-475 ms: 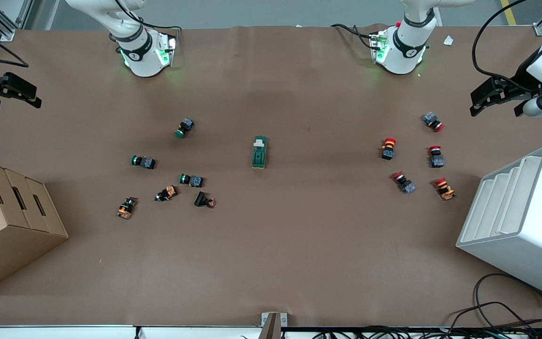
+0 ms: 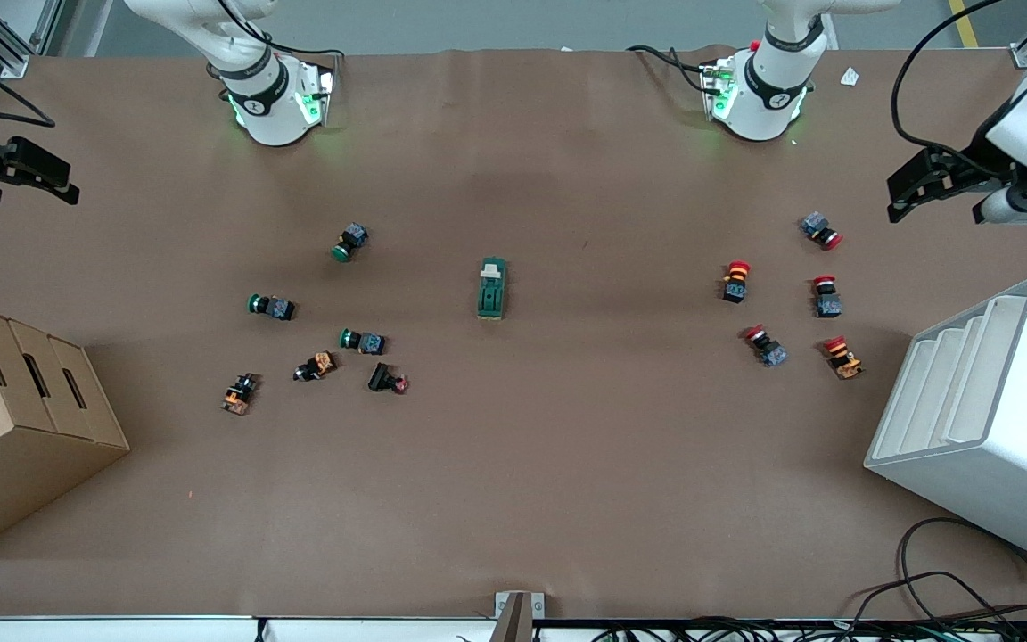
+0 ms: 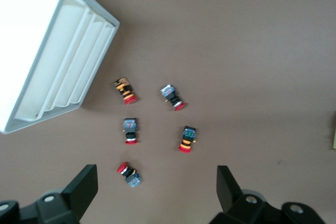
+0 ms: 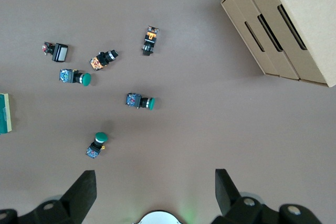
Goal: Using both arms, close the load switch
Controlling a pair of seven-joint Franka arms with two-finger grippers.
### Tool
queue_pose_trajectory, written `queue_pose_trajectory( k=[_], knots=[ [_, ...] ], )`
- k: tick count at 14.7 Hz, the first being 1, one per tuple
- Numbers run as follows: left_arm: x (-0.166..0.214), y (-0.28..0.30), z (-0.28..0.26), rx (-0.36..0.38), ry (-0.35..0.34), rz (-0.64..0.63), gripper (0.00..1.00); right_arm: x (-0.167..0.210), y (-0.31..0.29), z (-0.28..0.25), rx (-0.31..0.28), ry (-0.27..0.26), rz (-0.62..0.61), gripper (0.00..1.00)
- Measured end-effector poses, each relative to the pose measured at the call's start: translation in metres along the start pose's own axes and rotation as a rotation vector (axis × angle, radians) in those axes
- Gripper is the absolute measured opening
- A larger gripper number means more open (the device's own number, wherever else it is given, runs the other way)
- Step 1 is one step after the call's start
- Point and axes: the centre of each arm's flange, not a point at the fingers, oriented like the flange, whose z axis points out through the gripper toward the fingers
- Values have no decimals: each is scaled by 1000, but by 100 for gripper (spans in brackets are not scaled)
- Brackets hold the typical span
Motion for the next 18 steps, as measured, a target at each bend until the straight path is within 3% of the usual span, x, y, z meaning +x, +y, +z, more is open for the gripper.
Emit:
queue_pose_trajectory(
  k=[3, 6, 9, 12, 14, 18],
  knots=[
    [19, 86, 34, -11, -18, 55, 100, 0, 2, -5, 0, 11, 3, 100],
    [9, 204, 70, -29, -32, -37, 100, 6, 0, 4, -1, -5, 0, 100],
    [-24, 305, 101, -18, -36, -136, 100, 29, -1, 35, -2, -57, -2, 100],
    [-52, 377, 150, 66, 11, -185, 100, 60, -1, 80, -4, -117, -5, 100],
    [-72, 423, 187, 77, 40, -204, 100, 78, -8, 103, -3, -145, -5, 100],
    [-124, 499, 248, 109, 167, -205, 100, 98, -56, 130, 72, -166, 175, 100]
  ],
)
